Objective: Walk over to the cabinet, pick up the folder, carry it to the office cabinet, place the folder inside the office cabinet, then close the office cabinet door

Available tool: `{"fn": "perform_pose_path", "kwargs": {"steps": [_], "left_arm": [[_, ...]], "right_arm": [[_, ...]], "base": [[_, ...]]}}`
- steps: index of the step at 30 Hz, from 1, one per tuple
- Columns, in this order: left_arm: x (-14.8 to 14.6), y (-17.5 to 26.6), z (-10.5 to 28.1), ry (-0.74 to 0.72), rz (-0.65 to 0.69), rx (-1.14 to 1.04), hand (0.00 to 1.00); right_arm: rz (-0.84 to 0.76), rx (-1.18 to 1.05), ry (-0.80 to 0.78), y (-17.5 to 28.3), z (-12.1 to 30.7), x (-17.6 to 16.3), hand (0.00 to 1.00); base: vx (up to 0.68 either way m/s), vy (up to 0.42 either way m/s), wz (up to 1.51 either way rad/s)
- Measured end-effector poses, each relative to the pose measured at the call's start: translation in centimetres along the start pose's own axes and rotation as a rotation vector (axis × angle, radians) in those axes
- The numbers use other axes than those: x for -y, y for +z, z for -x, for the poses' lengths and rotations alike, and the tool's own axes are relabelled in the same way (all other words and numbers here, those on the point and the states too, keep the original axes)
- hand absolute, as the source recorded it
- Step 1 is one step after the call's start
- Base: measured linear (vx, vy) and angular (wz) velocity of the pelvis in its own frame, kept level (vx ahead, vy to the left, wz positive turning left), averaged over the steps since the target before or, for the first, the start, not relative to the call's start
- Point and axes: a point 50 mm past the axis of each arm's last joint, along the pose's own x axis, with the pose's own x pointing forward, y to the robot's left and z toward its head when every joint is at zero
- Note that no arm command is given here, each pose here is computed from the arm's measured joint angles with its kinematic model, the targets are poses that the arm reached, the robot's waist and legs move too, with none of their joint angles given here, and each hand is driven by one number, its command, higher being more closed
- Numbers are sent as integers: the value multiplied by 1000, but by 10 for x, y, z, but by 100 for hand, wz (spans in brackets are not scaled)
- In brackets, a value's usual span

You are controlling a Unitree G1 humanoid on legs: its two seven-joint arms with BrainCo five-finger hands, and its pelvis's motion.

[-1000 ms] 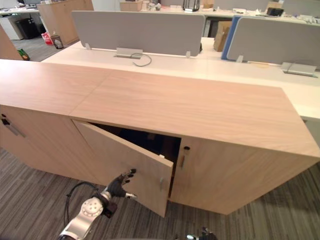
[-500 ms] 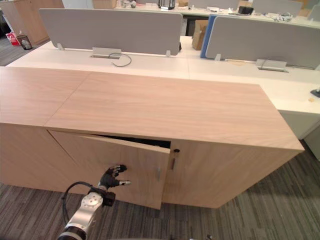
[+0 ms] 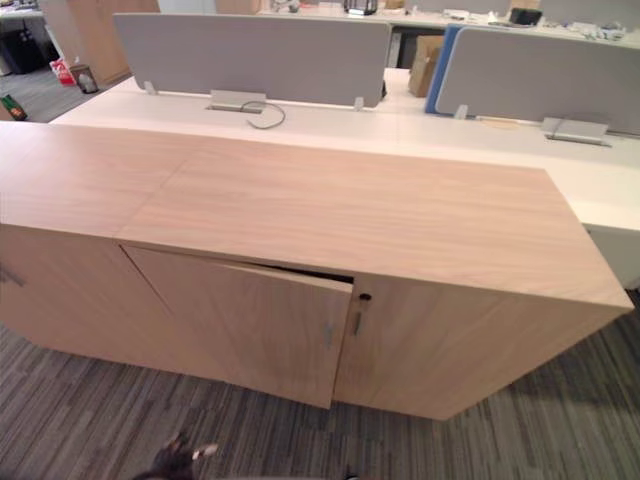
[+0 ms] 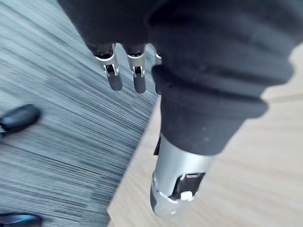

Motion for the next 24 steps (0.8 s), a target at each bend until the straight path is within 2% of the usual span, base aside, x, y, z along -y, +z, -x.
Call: {"fn": "perform_pose_path", "kwargs": {"steps": [3, 6, 10, 12, 15, 18, 24], "left_arm": [[-24, -33, 8, 83, 88, -125, 0], [-30, -57, 18, 139, 190, -186, 0], [-14, -76, 25, 142, 308, -224, 0], [-3, -76, 26, 140, 407, -199, 0], [2, -75, 26, 131, 440, -196, 0], [2, -65, 23, 147, 481, -152, 0], [14, -49, 16, 123, 459, -105, 0]], "right_arm": [[-2, -1, 17, 2, -1, -4, 0], [-51, 1, 2, 1, 0, -1, 0], [-66, 42, -18, 5, 2, 5, 0], [-33, 83, -12, 11, 3, 2, 0], [-23, 105, -18, 16, 3, 3, 0], [51, 125, 11, 18, 5, -4, 0], [83, 105, -9, 7, 7, 3, 0]], "base": [[71, -112, -4], [33, -103, -13], [-23, 16, -39], [-50, 80, -65], [-25, 136, -67], [14, 184, -68], [114, 91, -43]]}}
